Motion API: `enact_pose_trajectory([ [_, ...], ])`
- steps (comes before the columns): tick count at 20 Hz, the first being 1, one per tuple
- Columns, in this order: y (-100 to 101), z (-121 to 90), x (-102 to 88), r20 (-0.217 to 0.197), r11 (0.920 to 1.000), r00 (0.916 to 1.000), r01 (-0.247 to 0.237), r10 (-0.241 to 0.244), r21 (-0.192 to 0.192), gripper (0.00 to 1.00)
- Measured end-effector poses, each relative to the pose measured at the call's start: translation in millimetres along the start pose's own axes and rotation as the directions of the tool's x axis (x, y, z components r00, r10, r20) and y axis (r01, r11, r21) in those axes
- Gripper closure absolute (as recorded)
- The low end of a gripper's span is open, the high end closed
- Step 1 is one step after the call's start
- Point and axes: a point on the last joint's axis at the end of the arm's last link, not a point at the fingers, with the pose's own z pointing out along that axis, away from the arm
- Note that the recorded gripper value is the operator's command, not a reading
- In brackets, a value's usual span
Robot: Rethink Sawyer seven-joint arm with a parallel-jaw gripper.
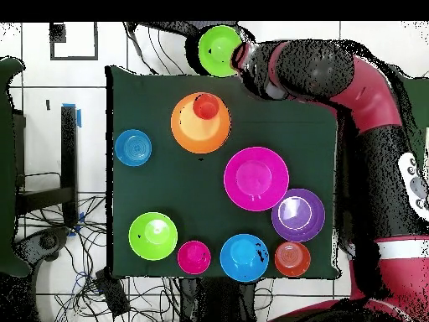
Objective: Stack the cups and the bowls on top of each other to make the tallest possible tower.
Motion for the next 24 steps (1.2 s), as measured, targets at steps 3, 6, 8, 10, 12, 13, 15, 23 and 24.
enact_pose_trajectory([
  [3, 1.2, -0.1, -0.2, -0.001, 1.0, 1.0, -0.002, 0.002, -0.004, 1.0],
  [6, 5.6, 2.5, 1.4, -0.005, 1.0, 1.0, 0.001, -0.001, -0.005, 1.0],
  [8, 9.1, 4.7, 2.7, -0.008, 1.0, 1.0, 0.006, -0.006, -0.004, 1.0],
  [10, 17.2, 10.2, 4.8, -0.011, 0.9999, 0.9998, 0.015, -0.015, -0.002, 1.0],
  [12, 22.7, 13.8, 5.2, -0.012, 0.9998, 0.9997, 0.021, -0.021, 0.0, 1.0],
  [13, 30.3, 18.4, 5.3, -0.014, 0.9996, 0.9995, 0.029, -0.029, 0.001, 1.0],
  [15, 43.3, 27.0, 6.6, -0.026, 0.9991, 0.9988, 0.043, -0.043, 0.004, 1.0],
  [23, 77.0, 64.4, 34.1, -0.193, 0.9962, 0.9784, 0.082, -0.075, 0.03, 1.0],
  [24, 77.9, 67.3, 37.0, -0.211, 0.996, 0.9747, 0.083, -0.075, 0.032, 1.0],
])
